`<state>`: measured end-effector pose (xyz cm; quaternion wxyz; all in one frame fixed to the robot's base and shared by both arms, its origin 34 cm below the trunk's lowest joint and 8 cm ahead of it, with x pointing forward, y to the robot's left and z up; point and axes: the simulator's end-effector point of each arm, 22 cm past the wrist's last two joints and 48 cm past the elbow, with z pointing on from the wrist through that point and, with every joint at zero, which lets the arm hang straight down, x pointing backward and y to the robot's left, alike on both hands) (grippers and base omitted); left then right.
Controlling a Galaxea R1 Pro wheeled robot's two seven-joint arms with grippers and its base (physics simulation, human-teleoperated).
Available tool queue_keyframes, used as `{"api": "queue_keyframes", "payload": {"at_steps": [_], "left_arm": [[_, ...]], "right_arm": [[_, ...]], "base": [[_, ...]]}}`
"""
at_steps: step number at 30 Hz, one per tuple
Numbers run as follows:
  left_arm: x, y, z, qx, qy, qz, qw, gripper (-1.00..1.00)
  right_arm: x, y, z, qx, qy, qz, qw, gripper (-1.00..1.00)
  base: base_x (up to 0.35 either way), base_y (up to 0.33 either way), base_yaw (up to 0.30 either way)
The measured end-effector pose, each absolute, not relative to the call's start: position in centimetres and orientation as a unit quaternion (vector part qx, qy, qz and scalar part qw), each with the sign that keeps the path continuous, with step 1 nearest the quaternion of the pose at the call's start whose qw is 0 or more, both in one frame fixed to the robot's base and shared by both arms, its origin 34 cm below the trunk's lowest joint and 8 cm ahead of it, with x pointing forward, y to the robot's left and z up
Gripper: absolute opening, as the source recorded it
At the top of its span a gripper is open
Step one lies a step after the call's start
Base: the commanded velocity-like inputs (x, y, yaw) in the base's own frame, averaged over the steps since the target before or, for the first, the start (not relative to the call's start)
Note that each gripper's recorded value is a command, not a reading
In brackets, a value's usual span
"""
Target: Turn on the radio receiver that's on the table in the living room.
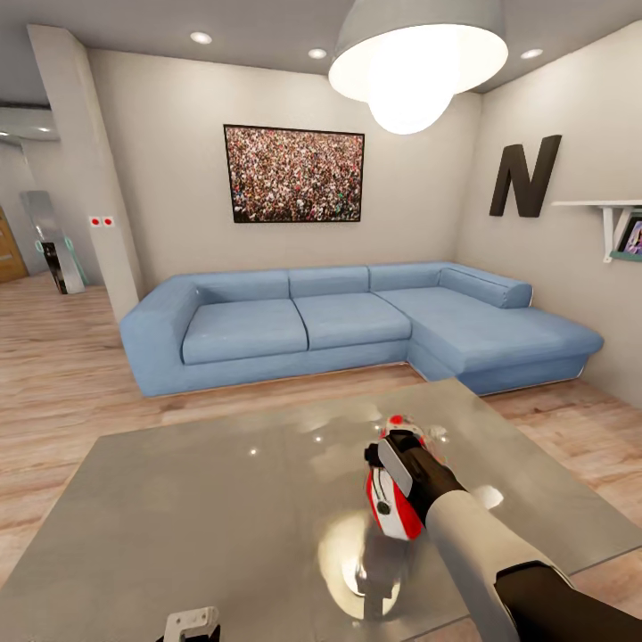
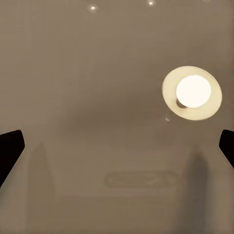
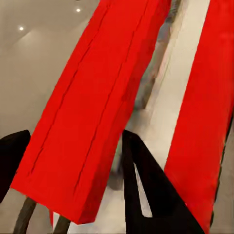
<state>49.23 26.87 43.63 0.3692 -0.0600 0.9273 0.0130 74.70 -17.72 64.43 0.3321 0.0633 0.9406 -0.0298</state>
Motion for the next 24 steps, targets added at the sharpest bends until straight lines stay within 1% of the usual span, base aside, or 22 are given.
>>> {"api": "queue_keyframes", "payload": {"at_steps": [24], "left_arm": [[49.15, 27.54, 43.56, -0.054, 0.928, 0.019, 0.368, 1.0]], "right_arm": [[74.67, -17.8, 64.42, 0.062, 0.941, -0.032, 0.332, -1.0]], "base": [[0.0, 0.0, 0.0]]}}
